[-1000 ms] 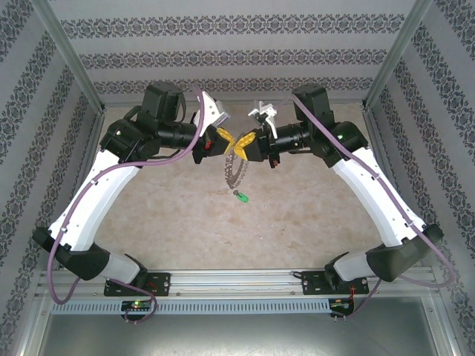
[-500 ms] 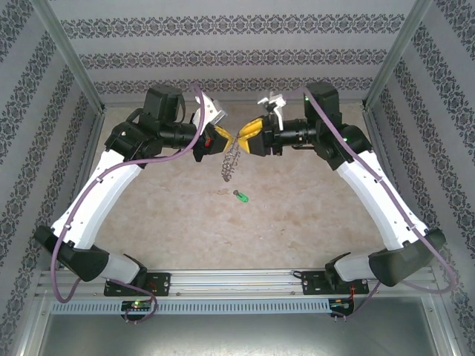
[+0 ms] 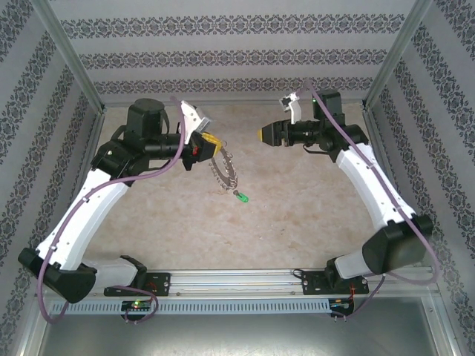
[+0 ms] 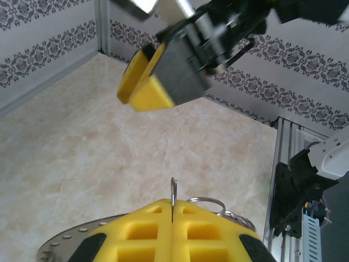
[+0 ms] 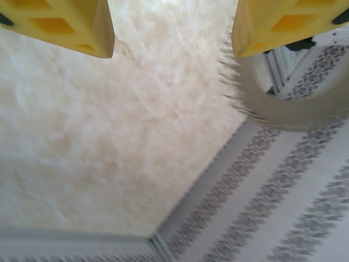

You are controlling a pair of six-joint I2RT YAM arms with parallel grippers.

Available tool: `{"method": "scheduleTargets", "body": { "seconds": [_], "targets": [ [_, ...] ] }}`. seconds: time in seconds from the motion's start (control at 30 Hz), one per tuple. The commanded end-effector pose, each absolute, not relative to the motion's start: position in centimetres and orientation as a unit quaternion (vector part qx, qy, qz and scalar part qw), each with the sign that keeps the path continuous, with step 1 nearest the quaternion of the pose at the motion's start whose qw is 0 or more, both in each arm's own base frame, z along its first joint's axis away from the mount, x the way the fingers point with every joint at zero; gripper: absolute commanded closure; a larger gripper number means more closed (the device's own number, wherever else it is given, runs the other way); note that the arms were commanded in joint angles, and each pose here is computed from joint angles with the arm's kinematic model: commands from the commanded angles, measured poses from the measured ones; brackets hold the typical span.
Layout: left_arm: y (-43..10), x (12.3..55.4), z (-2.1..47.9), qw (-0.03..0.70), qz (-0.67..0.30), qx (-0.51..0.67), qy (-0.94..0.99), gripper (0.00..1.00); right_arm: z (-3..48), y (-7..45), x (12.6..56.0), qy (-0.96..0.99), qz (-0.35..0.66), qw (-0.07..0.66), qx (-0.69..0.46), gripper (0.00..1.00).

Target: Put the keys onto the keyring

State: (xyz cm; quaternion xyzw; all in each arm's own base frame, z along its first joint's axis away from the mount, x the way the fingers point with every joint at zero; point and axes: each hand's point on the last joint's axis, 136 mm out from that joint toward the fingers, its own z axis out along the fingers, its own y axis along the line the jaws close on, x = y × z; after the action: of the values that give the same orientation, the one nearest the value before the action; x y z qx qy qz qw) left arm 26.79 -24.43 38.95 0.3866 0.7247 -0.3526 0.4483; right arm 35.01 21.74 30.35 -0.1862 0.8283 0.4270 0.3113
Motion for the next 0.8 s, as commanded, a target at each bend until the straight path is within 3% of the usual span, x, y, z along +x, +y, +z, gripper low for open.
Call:
{"method": "scheduleTargets", "body": {
  "seconds": [0.0, 0.3, 0.77],
  "targets": [
    [-23.8, 26.6, 41.5, 0.495, -0.357, 0.374, 0.698, 1.0, 23.9, 21.2, 34.7, 0.889, 0.383, 0.216, -0.129, 0.42],
    [-22.4, 25.9, 41.0, 0.509, -0.357, 0.354, 0.699, 1.0, 13.9, 23.7, 32.9, 0.949, 0.266, 0.072, -0.156, 0.45],
    [-20.3, 25.2, 40.4, 0.515, -0.352, 0.33, 0.708, 1.0, 6.9, 27.4, 32.1, 0.955, 0.181, -0.019, -0.236, 0.53]
  ]
}}
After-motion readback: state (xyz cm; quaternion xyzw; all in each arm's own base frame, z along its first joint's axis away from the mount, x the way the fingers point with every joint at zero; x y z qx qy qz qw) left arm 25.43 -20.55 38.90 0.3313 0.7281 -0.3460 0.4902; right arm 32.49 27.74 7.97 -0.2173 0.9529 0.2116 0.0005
